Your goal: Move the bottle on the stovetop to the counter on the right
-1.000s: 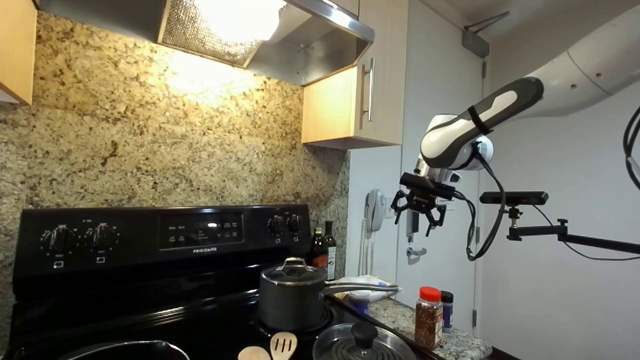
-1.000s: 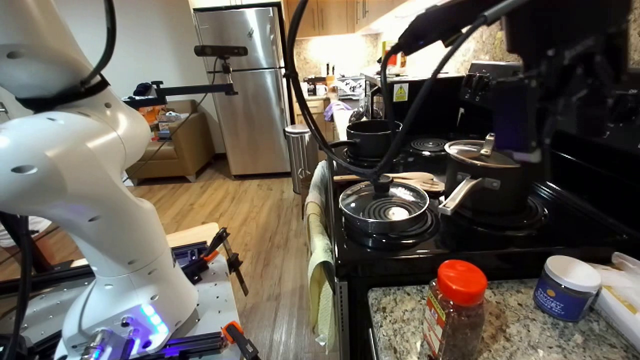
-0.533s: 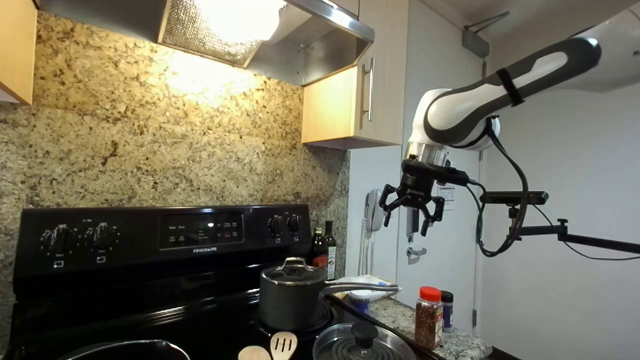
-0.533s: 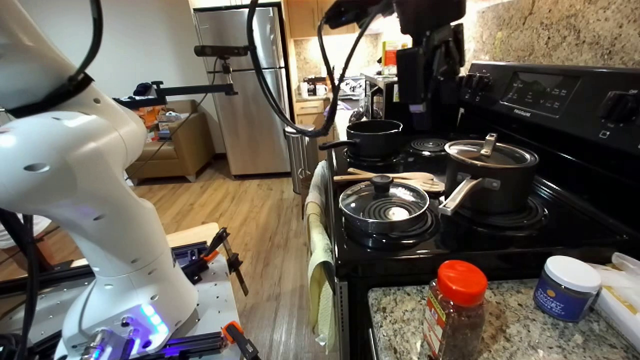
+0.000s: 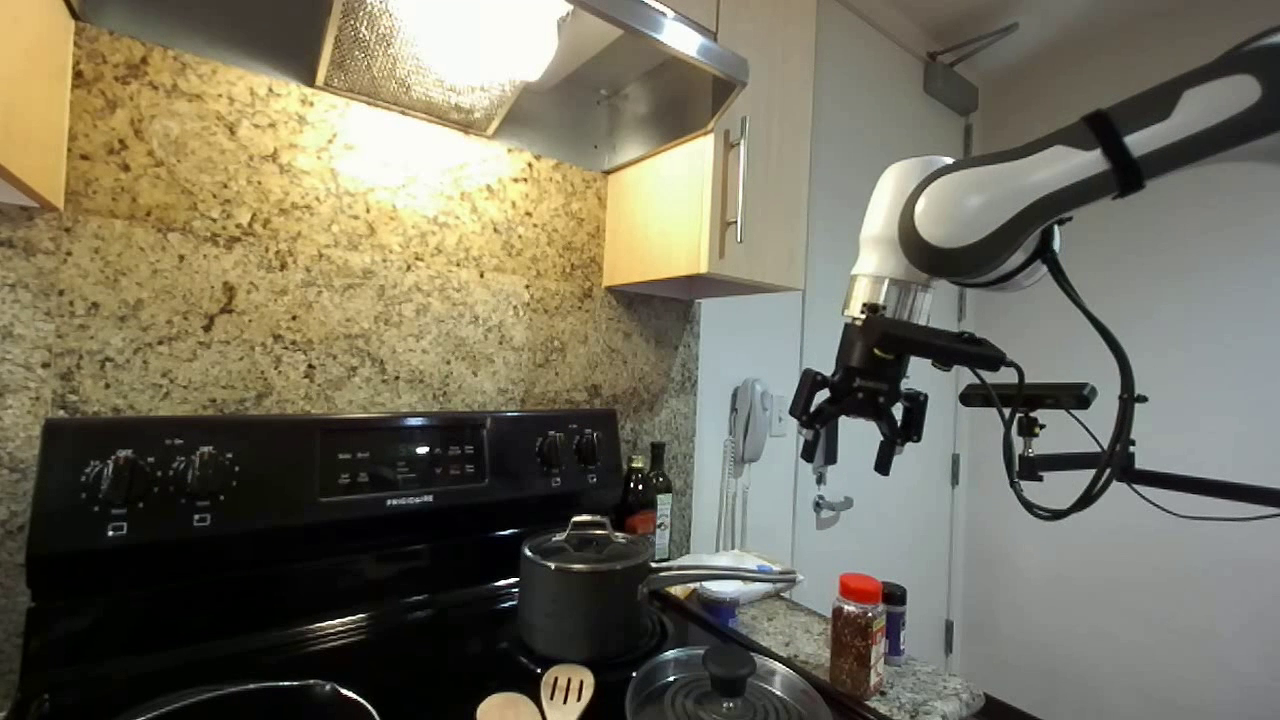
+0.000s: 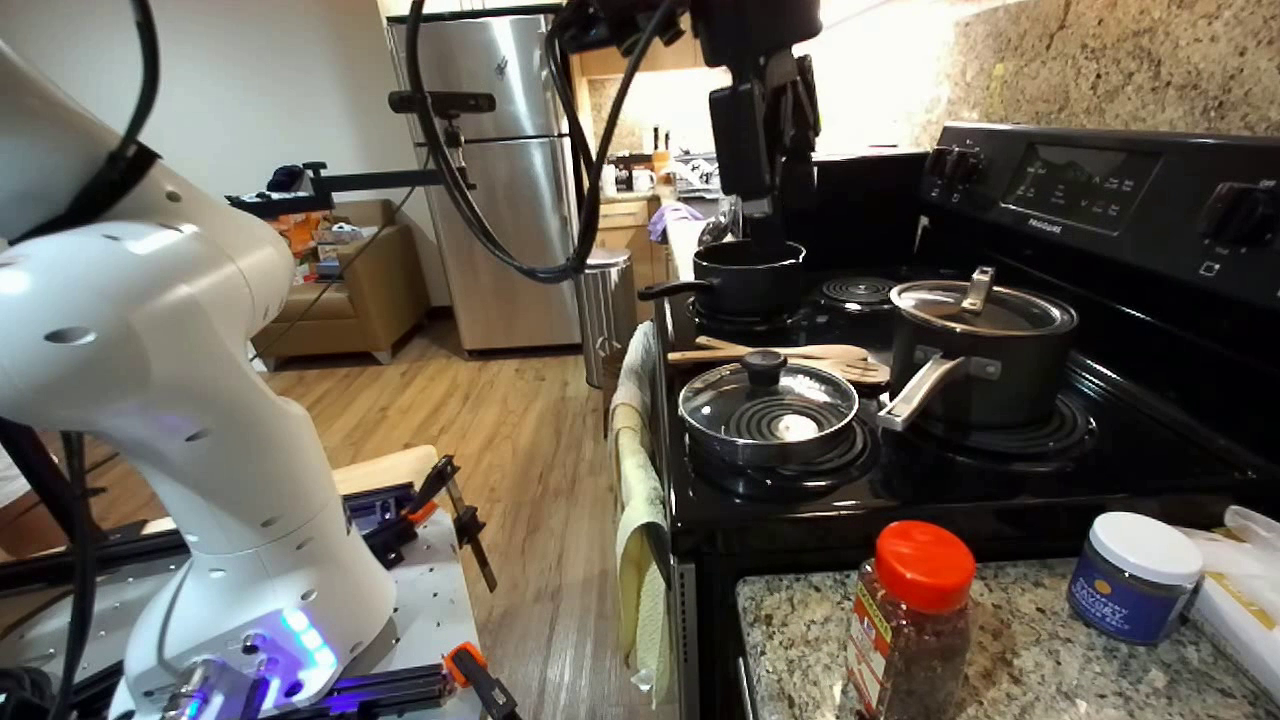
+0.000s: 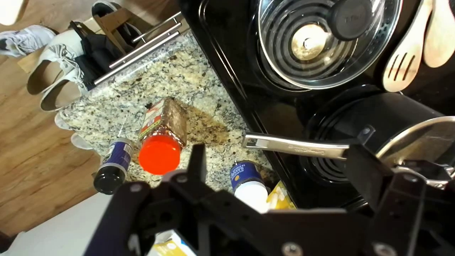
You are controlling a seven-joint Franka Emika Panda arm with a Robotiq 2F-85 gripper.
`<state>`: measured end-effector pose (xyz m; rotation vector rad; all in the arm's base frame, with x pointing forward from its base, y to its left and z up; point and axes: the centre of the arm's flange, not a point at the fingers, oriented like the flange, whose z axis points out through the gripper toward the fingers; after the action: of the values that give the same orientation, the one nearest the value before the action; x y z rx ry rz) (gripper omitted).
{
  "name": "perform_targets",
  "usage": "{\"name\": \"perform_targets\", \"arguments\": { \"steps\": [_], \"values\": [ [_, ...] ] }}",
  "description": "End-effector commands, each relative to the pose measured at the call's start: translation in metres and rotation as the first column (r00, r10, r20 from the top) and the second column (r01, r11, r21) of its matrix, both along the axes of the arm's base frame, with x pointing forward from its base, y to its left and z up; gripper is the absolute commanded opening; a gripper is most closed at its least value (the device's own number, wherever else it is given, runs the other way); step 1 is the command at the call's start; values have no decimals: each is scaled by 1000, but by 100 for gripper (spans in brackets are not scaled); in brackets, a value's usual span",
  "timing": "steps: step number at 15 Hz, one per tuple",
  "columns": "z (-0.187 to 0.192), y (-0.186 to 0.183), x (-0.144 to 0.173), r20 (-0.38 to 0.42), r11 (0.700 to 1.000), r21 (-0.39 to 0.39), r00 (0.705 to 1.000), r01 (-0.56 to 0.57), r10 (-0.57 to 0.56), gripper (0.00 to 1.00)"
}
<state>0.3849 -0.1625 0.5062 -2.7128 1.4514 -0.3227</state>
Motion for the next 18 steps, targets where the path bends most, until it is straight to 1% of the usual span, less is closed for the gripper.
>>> {"name": "perform_targets", "arguments": {
  "steps": [1,2,3,4,6,7,9,10,12,14,15,16,18],
  "values": [
    [0,0,-1,2,1000,-1,1000,1,-1,100],
    [1,0,-1,2,1000,-1,1000,1,-1,100],
    [8,-7,0,9,1000,-27,1000,-8,8,100],
    [13,-10,1,-9,998,-36,999,-49,49,100],
    [28,-12,7,-19,987,-70,990,-142,141,100],
    [35,-12,13,-44,977,-91,981,-194,191,100],
    [47,-10,24,-87,953,-108,957,-284,276,100],
    [51,-9,29,-108,939,-104,942,-327,316,100],
    [55,-7,38,-151,907,-92,906,-410,394,100],
    [53,-7,47,-189,871,-62,862,-488,470,100],
    [49,0,30,-129,909,-70,907,-411,400,100],
    [47,0,34,-144,898,-63,894,-436,424,100],
    [45,-1,41,-156,889,-58,883,-455,442,100]
  ]
}}
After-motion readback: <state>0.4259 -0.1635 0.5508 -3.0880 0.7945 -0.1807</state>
